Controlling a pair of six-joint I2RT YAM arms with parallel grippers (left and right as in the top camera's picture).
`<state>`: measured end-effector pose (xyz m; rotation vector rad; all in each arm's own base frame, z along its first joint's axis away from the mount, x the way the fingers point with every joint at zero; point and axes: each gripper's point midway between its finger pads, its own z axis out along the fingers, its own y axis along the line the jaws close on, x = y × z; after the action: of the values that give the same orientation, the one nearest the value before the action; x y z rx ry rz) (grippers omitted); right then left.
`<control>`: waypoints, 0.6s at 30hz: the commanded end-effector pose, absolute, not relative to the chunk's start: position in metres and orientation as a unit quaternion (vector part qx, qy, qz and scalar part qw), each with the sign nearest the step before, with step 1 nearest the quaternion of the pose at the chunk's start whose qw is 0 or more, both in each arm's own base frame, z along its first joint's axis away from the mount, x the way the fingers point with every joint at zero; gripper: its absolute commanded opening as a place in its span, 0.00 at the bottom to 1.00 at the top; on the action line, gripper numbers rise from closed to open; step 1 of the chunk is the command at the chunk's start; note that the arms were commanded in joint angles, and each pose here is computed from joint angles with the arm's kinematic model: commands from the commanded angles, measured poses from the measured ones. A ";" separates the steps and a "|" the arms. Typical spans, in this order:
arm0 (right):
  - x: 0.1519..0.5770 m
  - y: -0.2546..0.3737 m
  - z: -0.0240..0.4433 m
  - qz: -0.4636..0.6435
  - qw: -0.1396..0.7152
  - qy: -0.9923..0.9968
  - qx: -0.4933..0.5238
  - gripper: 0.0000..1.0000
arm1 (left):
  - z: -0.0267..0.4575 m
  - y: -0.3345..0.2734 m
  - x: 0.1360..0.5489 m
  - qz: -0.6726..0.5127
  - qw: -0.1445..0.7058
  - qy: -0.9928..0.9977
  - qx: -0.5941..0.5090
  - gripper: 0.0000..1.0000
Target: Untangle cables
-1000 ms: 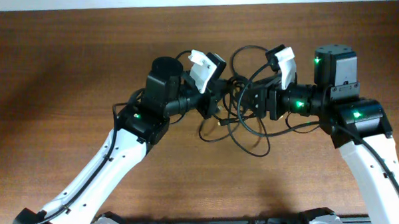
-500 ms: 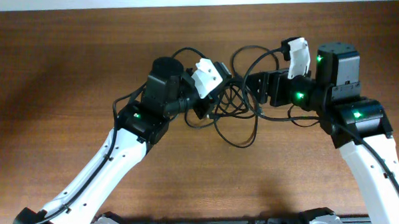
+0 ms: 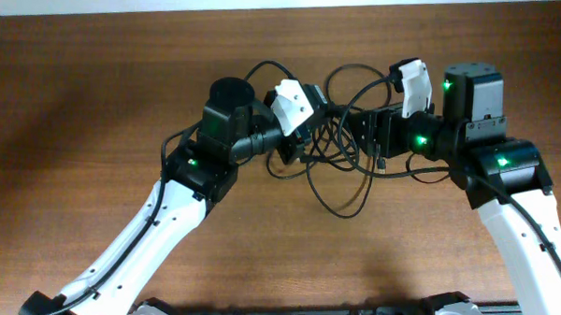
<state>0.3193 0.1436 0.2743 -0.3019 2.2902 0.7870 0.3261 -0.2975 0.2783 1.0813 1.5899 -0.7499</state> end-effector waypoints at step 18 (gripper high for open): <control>0.349 0.056 0.249 0.091 0.374 0.922 0.042 0.73 | 0.316 -0.311 0.257 -0.472 0.469 0.510 0.545 0.00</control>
<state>0.3430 0.0794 0.2548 -0.0113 2.3555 0.3390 0.2713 -0.3143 0.3038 1.2850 1.3346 -1.0882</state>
